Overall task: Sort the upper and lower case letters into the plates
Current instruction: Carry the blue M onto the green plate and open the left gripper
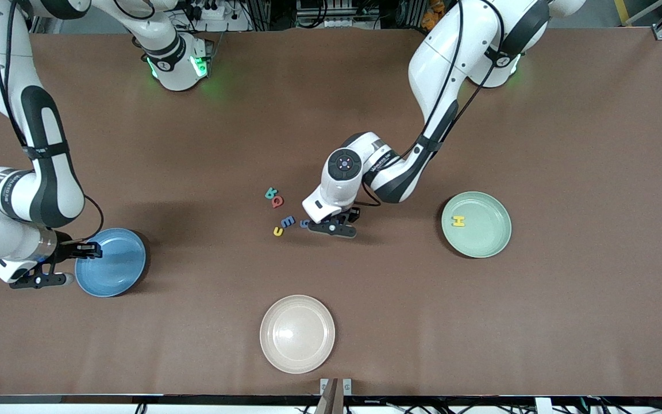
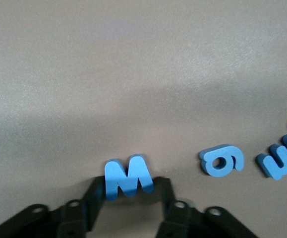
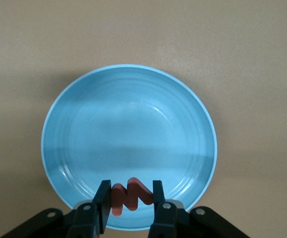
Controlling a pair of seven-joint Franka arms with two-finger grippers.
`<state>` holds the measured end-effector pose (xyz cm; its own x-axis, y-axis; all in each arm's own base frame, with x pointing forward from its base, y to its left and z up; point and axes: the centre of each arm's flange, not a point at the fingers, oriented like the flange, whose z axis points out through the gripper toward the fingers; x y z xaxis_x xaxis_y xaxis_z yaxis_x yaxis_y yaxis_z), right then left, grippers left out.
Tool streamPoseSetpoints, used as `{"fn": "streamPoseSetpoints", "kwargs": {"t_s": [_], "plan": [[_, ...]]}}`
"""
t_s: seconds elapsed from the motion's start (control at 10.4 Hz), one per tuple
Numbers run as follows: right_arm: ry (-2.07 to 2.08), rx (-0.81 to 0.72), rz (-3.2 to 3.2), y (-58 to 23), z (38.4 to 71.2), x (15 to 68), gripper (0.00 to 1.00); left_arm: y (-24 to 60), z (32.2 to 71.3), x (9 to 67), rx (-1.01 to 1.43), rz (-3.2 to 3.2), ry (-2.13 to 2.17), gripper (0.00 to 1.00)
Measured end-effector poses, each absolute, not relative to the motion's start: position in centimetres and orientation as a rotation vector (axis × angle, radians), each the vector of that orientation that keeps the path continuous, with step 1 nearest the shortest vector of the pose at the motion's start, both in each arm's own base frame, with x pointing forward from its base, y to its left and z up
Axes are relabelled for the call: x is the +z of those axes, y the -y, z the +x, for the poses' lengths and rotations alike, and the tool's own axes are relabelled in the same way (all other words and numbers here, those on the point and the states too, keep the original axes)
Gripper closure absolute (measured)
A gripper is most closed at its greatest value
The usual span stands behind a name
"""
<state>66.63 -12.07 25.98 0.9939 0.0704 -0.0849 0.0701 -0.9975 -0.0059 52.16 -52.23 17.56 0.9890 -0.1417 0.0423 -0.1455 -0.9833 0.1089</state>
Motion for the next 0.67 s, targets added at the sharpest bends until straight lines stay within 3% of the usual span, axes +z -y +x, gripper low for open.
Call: {"fn": "streamPoseSetpoints", "kwargs": {"t_s": [0.38,0.67], "plan": [[0.107,0.141,-3.133,12.09,66.65,25.26,0.62,52.34,52.15,17.62,0.055,3.02,0.22,0.59],[0.076,0.14,-3.133,11.95,66.8,25.52,0.25,52.25,52.35,17.86,0.048,3.027,0.218,0.59]]}}
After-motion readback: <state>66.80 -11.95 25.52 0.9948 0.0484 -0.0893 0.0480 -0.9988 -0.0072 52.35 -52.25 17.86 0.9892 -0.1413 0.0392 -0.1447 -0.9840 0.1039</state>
